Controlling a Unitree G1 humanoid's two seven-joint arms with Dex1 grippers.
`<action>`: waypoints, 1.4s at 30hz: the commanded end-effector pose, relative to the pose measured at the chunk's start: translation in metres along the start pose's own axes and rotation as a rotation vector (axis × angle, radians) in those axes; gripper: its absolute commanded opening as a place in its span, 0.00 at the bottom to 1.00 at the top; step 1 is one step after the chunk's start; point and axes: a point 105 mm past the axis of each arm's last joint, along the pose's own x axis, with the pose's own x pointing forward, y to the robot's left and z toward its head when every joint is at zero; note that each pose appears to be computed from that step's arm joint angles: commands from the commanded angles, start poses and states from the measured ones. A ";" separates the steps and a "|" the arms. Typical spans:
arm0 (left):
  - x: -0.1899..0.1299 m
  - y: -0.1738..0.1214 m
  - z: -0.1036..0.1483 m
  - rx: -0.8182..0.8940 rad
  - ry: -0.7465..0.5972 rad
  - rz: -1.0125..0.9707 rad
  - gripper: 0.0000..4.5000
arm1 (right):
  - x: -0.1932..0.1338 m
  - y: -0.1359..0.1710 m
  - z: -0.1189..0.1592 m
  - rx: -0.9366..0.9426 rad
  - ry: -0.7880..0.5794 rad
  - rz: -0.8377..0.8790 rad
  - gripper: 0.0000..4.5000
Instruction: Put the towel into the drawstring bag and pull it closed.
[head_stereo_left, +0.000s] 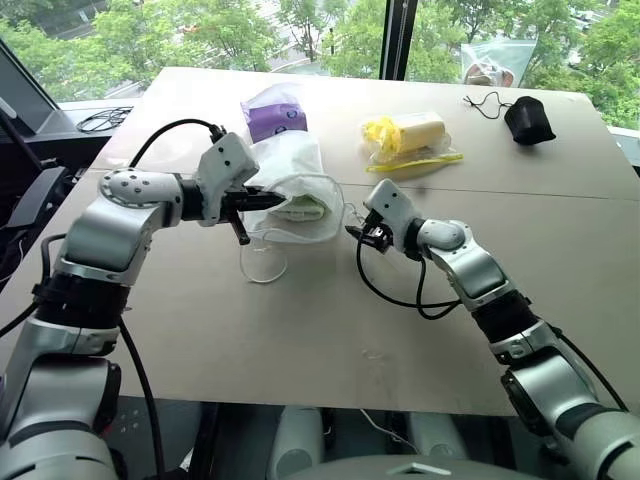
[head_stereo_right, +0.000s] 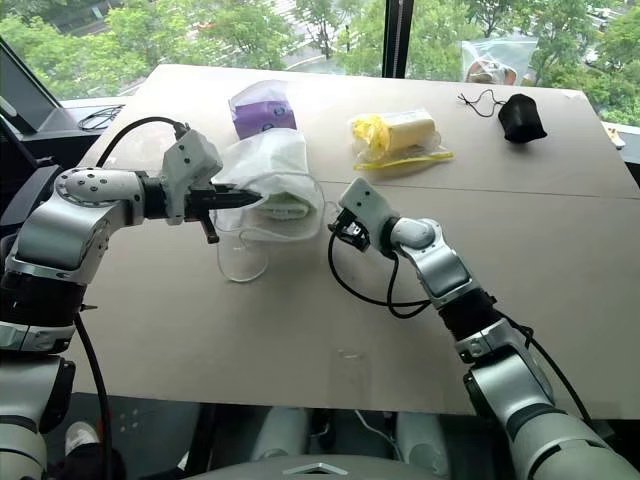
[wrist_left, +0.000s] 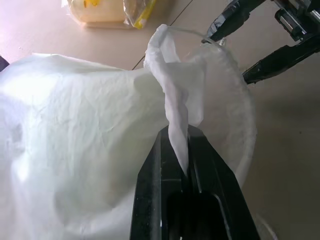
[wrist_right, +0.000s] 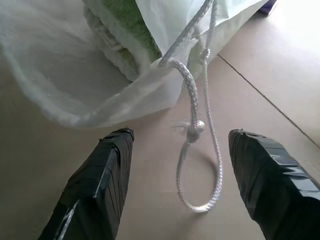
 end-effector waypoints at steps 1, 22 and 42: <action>-0.012 0.008 0.004 0.031 -0.017 0.053 0.00 | 0.010 -0.009 -0.006 -0.059 0.014 -0.017 0.72; -0.112 -0.057 -0.091 -0.576 0.004 0.235 0.72 | -0.031 -0.005 0.022 -0.043 -0.115 -0.024 0.00; -0.043 -0.015 -0.127 -0.408 -0.005 0.753 0.01 | -0.058 -0.030 0.038 -0.052 -0.147 -0.181 0.00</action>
